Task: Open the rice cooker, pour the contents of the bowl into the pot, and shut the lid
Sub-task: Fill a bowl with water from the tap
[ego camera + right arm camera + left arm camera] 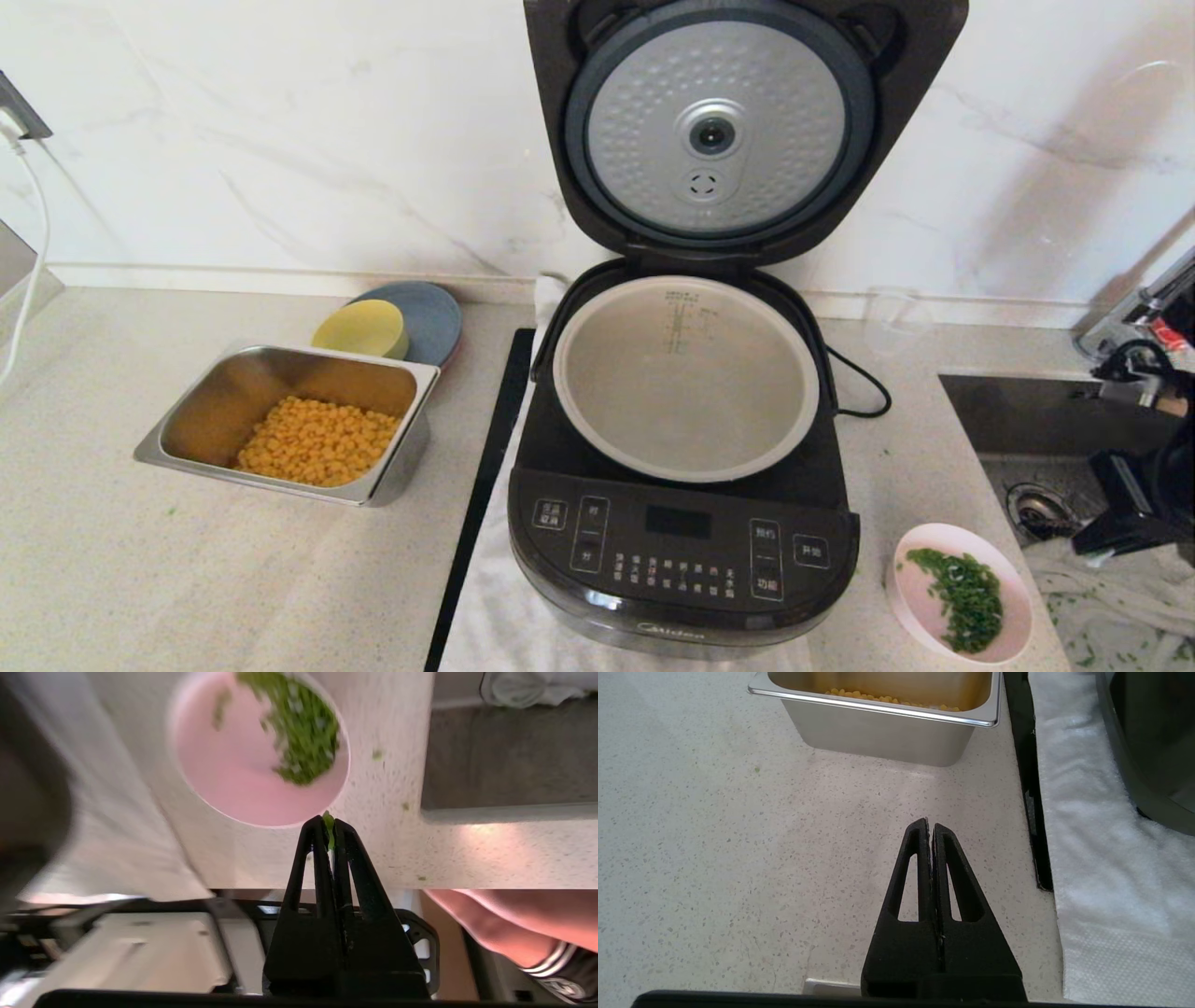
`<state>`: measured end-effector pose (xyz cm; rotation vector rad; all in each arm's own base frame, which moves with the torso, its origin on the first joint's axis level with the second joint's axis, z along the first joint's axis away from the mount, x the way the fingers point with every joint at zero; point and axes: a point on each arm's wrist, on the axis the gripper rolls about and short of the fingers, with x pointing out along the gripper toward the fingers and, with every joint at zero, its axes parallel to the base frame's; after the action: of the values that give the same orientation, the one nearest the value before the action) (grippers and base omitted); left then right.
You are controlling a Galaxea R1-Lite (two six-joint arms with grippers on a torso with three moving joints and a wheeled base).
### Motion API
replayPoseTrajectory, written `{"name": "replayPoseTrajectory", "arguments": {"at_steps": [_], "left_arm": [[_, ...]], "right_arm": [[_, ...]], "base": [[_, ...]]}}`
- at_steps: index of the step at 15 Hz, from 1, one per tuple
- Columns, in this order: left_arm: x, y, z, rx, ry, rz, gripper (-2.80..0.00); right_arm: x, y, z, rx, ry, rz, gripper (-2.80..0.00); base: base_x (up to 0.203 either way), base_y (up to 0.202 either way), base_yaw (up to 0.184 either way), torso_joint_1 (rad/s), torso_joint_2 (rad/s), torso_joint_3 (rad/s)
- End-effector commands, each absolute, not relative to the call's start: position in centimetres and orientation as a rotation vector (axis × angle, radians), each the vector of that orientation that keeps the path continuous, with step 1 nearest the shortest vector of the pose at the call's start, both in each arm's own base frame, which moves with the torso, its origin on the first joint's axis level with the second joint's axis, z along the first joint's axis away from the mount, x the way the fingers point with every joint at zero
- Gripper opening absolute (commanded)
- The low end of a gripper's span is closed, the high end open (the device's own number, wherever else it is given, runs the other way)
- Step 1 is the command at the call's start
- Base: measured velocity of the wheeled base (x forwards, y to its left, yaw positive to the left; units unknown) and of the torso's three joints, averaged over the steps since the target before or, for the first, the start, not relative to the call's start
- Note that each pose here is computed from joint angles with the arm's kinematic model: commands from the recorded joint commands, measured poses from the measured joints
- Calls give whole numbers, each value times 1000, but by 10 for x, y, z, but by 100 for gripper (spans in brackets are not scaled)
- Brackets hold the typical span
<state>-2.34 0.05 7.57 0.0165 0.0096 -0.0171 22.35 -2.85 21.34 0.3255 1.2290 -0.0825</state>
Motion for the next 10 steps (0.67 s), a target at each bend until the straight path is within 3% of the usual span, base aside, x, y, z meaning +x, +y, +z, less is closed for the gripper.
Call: {"name": "replayPoseTrajectory", "arguments": {"at_steps": [1, 5, 10], "left_arm": [[-24, 0, 76, 17, 8, -17, -280], [-24, 0, 76, 17, 8, -18, -280], [-24, 0, 76, 17, 8, -17, -280]], "right_arm": [[207, -21, 188, 289, 1260, -89, 0], [208, -18, 153, 254, 1221, -91, 0], [226, -28, 143, 280, 1158, -118, 0]], "base": [[0, 0, 0, 0, 0, 0], [0, 0, 0, 0, 0, 0], [0, 0, 0, 0, 0, 0]]}}
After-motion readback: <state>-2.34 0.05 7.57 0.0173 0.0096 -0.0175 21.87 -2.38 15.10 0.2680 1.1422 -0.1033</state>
